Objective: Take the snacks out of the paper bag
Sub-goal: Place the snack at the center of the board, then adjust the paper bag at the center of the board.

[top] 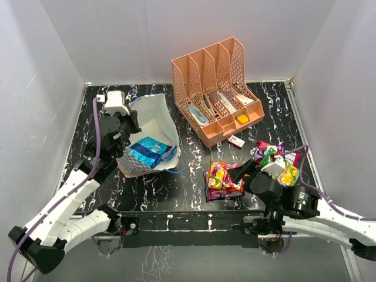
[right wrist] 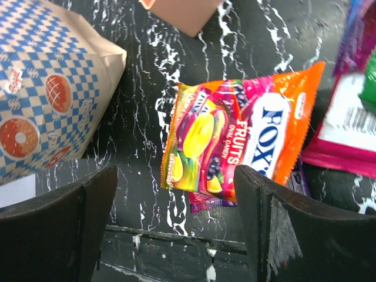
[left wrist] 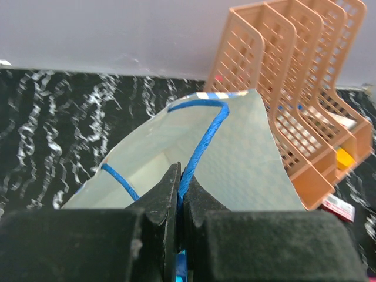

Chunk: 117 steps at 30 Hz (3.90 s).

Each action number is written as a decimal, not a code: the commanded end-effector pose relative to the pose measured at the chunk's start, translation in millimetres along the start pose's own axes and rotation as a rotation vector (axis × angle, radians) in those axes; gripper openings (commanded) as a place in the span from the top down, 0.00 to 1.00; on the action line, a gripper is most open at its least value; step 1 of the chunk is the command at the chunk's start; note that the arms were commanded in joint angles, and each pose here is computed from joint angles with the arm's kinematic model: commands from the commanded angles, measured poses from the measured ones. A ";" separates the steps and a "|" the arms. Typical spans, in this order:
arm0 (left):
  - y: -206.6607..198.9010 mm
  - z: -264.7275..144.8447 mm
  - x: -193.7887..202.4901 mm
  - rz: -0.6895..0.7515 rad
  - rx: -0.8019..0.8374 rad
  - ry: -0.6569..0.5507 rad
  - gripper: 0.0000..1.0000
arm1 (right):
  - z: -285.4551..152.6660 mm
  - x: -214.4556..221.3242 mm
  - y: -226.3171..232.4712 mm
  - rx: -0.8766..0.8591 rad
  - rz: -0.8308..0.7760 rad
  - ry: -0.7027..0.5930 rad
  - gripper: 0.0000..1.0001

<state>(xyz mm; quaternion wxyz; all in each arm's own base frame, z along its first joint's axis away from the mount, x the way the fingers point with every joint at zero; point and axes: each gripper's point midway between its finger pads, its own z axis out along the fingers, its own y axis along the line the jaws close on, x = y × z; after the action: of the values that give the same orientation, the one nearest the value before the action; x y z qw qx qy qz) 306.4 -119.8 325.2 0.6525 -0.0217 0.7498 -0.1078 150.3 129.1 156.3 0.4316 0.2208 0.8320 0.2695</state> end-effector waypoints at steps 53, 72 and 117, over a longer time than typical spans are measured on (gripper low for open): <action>-46.8 -74.5 -95.2 0.195 0.417 -0.212 1.00 | 19.1 95.1 215.4 -0.791 -1.049 0.084 0.18; -6.9 -39.5 -104.8 0.102 0.120 -0.244 1.00 | 2.7 70.8 270.0 -0.755 -0.879 -0.053 0.16; -54.0 -84.0 -31.9 0.243 0.624 -0.111 1.00 | -2.6 52.7 252.8 -0.849 -1.251 -0.190 0.15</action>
<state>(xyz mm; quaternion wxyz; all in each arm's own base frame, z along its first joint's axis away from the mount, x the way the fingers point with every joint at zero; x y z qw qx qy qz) 243.8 -146.0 385.2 0.6930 0.2225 0.6463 -0.2293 163.3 322.6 261.9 0.5830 -0.3324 0.6950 0.2580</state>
